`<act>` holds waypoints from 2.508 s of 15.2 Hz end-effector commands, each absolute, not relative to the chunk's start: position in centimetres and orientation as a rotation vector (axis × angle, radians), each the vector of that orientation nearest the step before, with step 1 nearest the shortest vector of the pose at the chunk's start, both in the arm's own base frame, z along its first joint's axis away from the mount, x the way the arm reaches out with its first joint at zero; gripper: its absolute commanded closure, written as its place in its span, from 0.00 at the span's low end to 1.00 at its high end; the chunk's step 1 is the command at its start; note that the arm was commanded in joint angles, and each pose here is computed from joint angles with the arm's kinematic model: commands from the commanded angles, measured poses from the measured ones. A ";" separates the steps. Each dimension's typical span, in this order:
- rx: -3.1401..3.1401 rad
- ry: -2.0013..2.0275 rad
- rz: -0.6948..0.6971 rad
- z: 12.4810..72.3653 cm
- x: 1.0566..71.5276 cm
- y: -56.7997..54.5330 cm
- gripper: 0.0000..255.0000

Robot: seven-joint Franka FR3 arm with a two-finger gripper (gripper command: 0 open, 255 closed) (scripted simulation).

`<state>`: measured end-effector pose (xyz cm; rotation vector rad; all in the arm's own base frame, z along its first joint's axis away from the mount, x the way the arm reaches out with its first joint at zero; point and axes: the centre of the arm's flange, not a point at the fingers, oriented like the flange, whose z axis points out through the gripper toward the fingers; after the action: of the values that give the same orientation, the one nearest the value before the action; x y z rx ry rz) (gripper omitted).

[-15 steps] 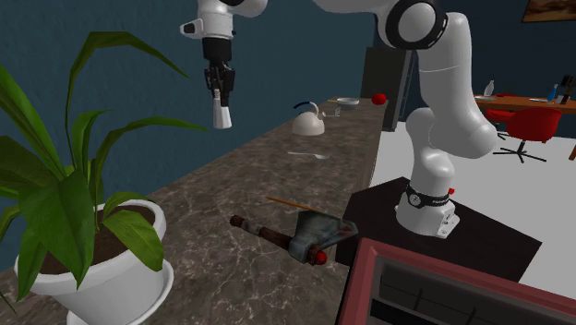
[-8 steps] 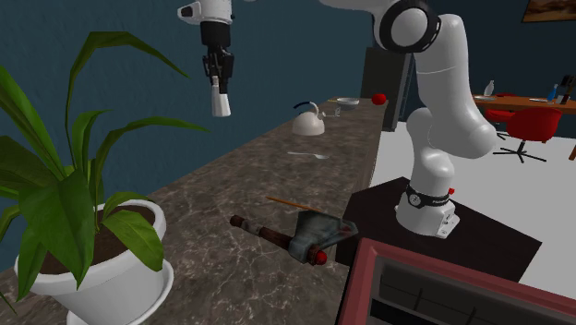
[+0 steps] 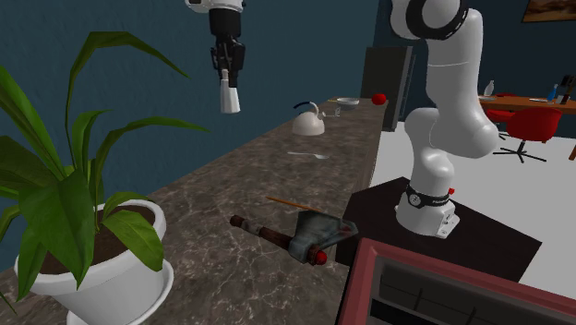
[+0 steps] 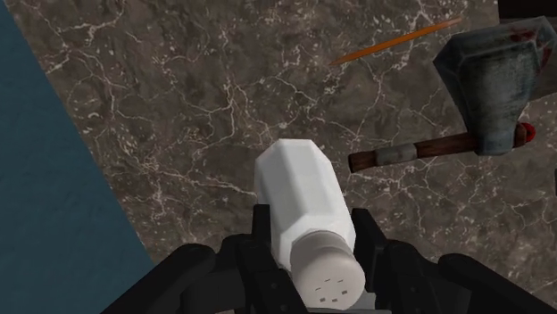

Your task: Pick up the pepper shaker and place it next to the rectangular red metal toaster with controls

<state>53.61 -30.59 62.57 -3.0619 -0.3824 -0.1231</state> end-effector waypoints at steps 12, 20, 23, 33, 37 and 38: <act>-3.062 -0.383 -0.122 62.5 48.0 -14.4 1.00; -3.062 -0.383 -0.122 62.5 44.7 -4.4 1.00; -3.062 -0.383 -0.122 62.5 43.4 -0.6 1.00; -3.062 -0.383 -0.122 62.5 39.3 11.9 1.00; -3.062 -0.383 -0.122 62.5 37.6 16.9 1.00; -3.062 -0.383 -0.122 62.5 37.2 18.1 1.00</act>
<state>37.83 16.95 62.30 -3.0617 -0.3856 -0.1220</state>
